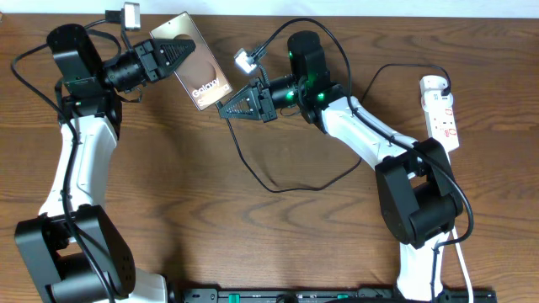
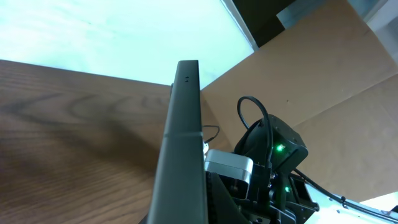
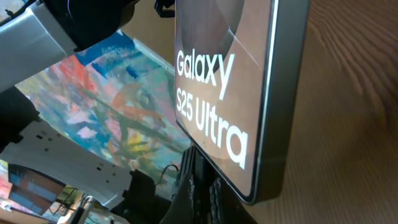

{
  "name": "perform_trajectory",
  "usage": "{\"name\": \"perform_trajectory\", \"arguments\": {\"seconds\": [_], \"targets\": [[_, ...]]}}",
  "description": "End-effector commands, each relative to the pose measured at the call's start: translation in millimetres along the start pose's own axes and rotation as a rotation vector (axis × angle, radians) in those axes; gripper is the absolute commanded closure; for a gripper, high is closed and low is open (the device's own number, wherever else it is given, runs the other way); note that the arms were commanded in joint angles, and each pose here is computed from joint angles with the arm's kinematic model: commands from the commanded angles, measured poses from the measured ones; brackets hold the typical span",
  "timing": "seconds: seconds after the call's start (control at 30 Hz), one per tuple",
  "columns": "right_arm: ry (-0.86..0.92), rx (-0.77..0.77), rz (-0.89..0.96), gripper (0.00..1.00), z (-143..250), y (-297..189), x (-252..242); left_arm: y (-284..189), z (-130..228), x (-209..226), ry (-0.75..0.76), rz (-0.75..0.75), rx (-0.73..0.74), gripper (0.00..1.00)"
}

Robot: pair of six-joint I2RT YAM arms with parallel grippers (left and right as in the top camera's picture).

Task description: Plug charger to phone and switch on socket

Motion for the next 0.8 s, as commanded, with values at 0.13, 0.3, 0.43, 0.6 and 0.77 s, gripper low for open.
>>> {"name": "perform_trajectory", "arguments": {"seconds": [0.13, 0.3, 0.43, 0.6, 0.77], "targets": [[-0.1, -0.042, 0.054, 0.82, -29.8, -4.1, 5.4, 13.2, 22.0, -9.1, 0.027, 0.06, 0.094, 0.92], [-0.101, -0.039, 0.047, 0.01, -29.3, -3.9, 6.5, 12.6, 21.4, -8.9, 0.028, 0.059, 0.092, 0.93], [-0.101, -0.038, 0.044, 0.01, -29.1, -3.9, 6.9, 9.3, 19.1, -7.4, 0.026, 0.054, 0.083, 0.93], [-0.098, -0.038, 0.045, 0.01, -28.8, -3.9, 6.7, 0.4, 12.9, -3.6, 0.021, 0.042, 0.06, 0.93], [-0.098, -0.038, 0.046, 0.01, -29.0, -4.4, 6.5, -15.7, 2.8, 3.5, 0.014, 0.019, 0.018, 0.93]]}}
Point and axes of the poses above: each gripper's point midway between its finger pads, its own y axis out along the fingers, its own x axis along the line the jaws close on, z = x × y, the point moved 2 cm from there along -y, back along the fingers, and after that the axes turned 12 degrees about -y, right-handed, at the moved point
